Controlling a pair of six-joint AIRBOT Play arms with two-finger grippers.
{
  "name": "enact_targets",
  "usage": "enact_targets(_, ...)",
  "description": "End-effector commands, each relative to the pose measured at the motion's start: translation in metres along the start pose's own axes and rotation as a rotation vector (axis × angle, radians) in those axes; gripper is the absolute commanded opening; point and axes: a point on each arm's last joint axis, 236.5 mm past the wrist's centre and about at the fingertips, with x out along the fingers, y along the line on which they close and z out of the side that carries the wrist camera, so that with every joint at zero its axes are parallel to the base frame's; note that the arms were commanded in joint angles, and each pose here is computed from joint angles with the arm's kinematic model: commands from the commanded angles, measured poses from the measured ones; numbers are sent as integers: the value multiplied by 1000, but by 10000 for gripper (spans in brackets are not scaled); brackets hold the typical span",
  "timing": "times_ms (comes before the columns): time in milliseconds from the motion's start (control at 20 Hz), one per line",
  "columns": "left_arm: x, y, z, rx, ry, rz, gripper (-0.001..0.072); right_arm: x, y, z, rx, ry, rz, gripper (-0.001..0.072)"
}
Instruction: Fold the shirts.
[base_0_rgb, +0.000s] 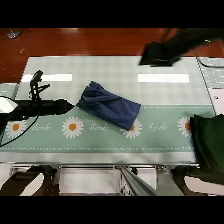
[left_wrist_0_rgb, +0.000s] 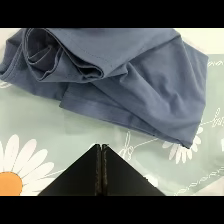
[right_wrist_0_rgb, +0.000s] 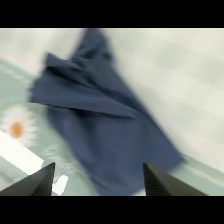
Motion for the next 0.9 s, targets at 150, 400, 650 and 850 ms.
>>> enact_targets(150,3,3,-6,-3,16,4,28,47,-107,-154,686,-247,-96,631)
enact_targets(400,6,7,-12,-14,32,6,28,131,-62,-206,842,-102,154,622)
enact_targets(650,7,7,-12,-15,34,7,28,176,-52,-202,784,64,158,623)
enact_targets(850,7,7,-12,-15,34,7,28,202,-48,-191,776,191,177,600)
